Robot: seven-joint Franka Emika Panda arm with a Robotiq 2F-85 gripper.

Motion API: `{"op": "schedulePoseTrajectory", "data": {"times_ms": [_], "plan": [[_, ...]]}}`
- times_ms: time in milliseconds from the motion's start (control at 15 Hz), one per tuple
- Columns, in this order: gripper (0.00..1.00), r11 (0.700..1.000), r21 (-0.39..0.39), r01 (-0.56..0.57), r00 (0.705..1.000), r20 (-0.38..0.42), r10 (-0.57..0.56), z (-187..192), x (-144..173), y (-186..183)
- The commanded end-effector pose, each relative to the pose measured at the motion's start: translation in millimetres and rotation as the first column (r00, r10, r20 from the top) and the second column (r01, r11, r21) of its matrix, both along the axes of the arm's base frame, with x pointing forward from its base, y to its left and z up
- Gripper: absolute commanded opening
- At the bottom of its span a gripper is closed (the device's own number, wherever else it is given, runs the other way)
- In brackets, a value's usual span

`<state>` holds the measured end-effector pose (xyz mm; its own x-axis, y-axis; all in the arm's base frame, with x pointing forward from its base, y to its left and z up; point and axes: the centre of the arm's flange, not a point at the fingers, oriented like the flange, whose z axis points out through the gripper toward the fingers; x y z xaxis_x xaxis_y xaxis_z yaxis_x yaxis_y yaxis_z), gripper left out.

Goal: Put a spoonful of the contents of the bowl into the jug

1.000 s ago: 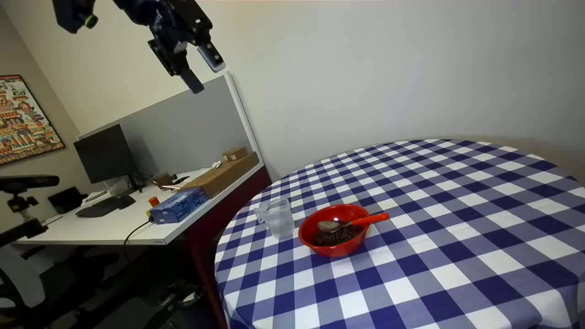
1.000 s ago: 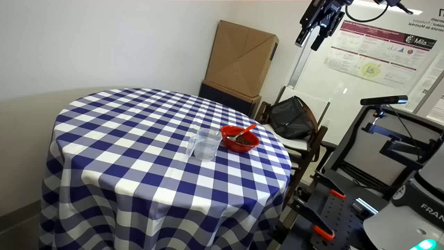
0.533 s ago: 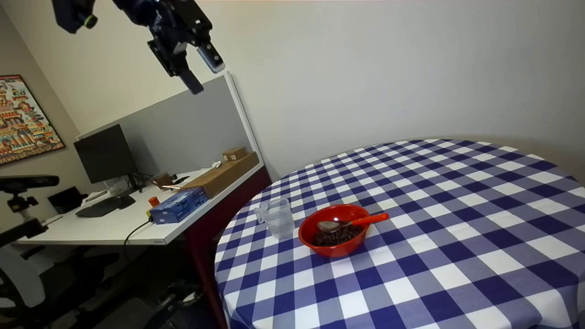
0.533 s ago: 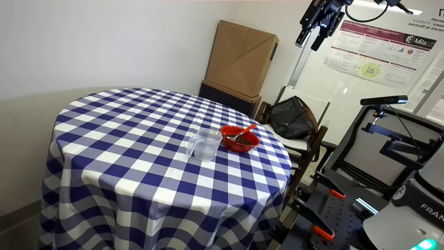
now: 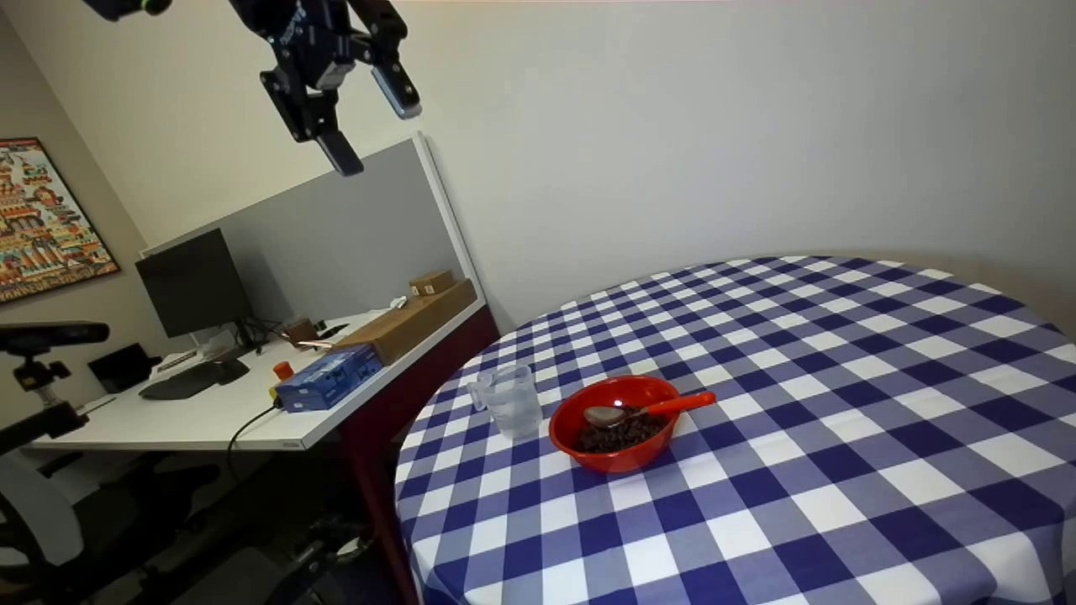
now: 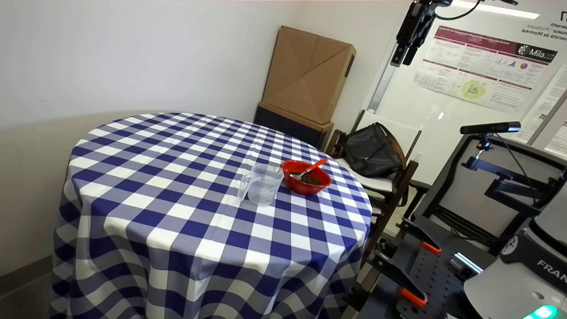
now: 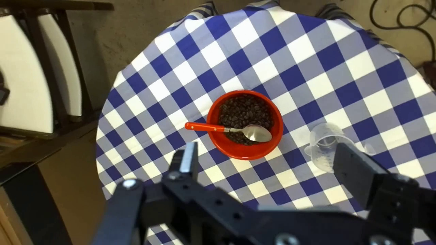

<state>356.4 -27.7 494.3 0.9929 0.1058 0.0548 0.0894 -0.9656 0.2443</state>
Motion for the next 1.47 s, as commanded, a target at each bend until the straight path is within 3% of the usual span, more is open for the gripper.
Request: {"op": "schedulePoseTrajectory", "data": {"times_ms": [0,200,400,867,1200,1400], "plan": [[1.0,0.989,-0.101,-0.104,0.993,-0.067,0.098,29,21,-19],[1.0,0.971,-0.14,-0.193,0.977,-0.112,0.178,44,31,-29],[1.0,0.949,-0.085,-0.302,0.945,-0.161,0.286,51,40,-38],[1.0,0.853,0.112,-0.51,0.809,-0.273,0.52,46,60,-61],[1.0,0.814,0.126,-0.567,0.734,-0.37,0.569,53,74,-71],[1.0,0.796,0.129,-0.591,0.705,-0.397,0.588,56,83,-73]]}}
